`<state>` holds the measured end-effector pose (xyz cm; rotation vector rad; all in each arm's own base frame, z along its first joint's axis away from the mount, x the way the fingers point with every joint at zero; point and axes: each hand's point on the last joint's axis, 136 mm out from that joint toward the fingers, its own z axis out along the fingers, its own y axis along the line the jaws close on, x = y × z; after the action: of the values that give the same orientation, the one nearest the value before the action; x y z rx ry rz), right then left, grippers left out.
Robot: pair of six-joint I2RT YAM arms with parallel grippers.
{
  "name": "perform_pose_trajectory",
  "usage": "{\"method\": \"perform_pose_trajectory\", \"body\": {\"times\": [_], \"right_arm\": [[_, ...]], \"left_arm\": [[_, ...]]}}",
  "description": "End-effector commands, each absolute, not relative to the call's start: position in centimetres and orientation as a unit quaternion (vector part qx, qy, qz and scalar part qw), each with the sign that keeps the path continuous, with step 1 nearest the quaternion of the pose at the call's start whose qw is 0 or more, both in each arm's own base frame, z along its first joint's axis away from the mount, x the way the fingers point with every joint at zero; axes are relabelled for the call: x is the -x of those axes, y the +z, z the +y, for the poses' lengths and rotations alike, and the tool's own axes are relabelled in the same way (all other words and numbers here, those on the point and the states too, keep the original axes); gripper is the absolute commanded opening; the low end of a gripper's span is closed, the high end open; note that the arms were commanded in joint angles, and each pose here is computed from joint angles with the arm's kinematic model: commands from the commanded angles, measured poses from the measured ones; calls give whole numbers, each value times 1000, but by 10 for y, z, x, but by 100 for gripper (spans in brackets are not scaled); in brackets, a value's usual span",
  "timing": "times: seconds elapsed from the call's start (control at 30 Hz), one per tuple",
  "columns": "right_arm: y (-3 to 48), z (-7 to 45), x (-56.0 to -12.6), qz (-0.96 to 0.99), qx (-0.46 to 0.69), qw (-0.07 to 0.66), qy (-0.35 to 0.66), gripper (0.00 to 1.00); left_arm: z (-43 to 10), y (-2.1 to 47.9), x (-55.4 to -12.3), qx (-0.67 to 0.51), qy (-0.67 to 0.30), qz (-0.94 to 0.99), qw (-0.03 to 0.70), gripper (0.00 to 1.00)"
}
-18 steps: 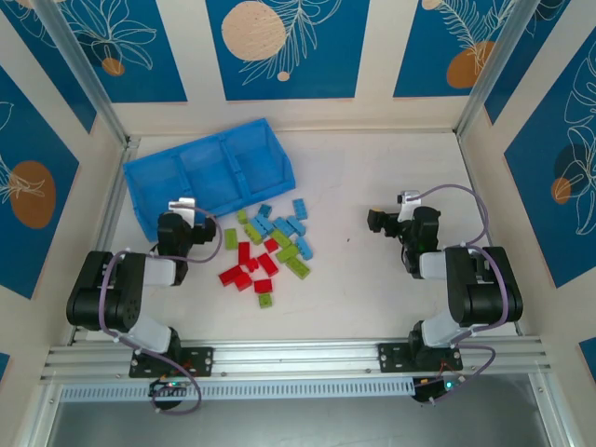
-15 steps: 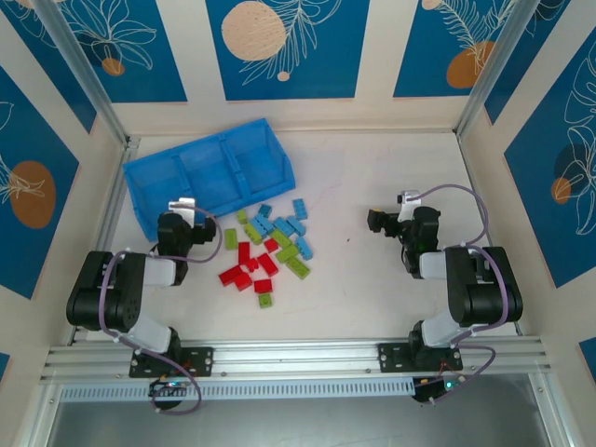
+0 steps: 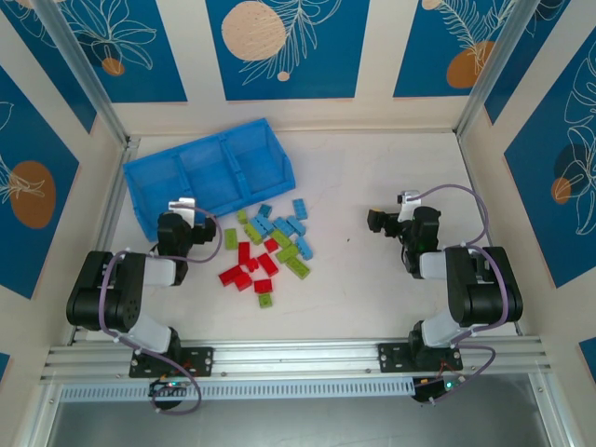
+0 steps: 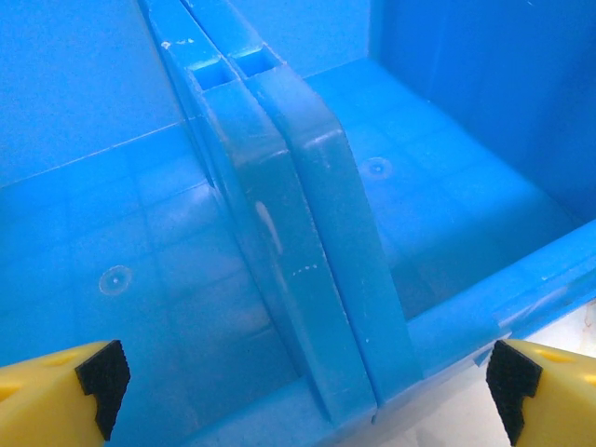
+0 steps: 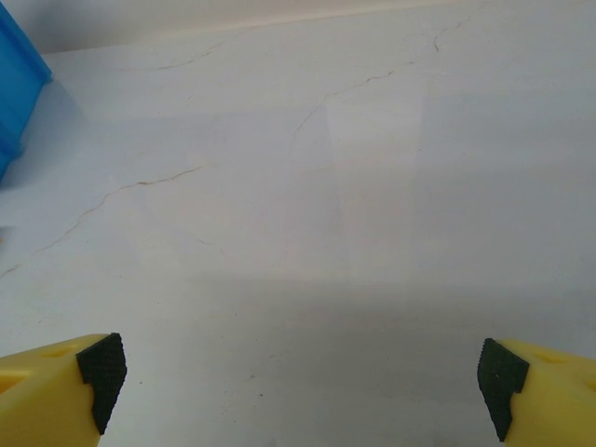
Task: Sort the legos into containers by color
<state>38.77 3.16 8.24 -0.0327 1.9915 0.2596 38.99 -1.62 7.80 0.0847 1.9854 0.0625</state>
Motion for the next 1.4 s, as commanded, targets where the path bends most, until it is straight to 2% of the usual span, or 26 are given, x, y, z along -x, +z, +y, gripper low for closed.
{"method": "perform_pose_trajectory", "body": {"times": [0.0, 0.13, 0.23, 0.33, 0.4, 0.5, 0.63, 0.77, 0.9, 0.97, 1.07, 1.17, 1.27, 1.37], "right_arm": [[114, 22, -392, 822, -2, 563, 81, 99], [157, 8, -365, 842, -113, 522, 72, 99], [175, 19, -326, 863, -213, 435, 140, 100], [189, 70, -296, 886, -156, 374, 224, 99], [193, 111, -278, 899, -92, 342, 259, 99], [194, 167, -249, 917, 2, 282, 282, 99], [186, 223, -214, 933, 97, 207, 279, 99], [173, 251, -197, 938, 139, 193, 251, 100], [167, 265, -195, 938, 147, 181, 256, 100], [164, 264, -197, 942, 141, 180, 246, 100], [161, 262, -197, 945, 135, 180, 239, 100], [158, 262, -197, 945, 131, 181, 237, 100], [157, 262, -199, 947, 129, 181, 234, 100], [157, 262, -200, 948, 129, 182, 229, 100]], "left_arm": [[-21, 90, -395, -44, 19, 826, 562, 100], [-15, 109, -388, -28, 41, 820, 571, 100], [3, 135, -373, 44, 67, 831, 551, 100], [10, 159, -354, 121, 52, 844, 519, 100], [0, 177, -340, 157, 8, 854, 495, 97], [-38, 187, -318, 145, -60, 884, 440, 94], [-85, 180, -285, 90, -100, 925, 355, 88], [-113, 152, -263, 91, -153, 940, 292, 81], [-133, 125, -251, 103, -181, 949, 236, 66], [-139, 114, -243, 85, -164, 958, 219, 65], [-126, 96, -232, 62, -86, 975, 196, 60], [-127, 83, -225, 60, -83, 980, 169, 60], [-135, 74, -222, 79, -102, 981, 147, 64], [-126, 63, -219, 101, -78, 982, 139, 69]]}}
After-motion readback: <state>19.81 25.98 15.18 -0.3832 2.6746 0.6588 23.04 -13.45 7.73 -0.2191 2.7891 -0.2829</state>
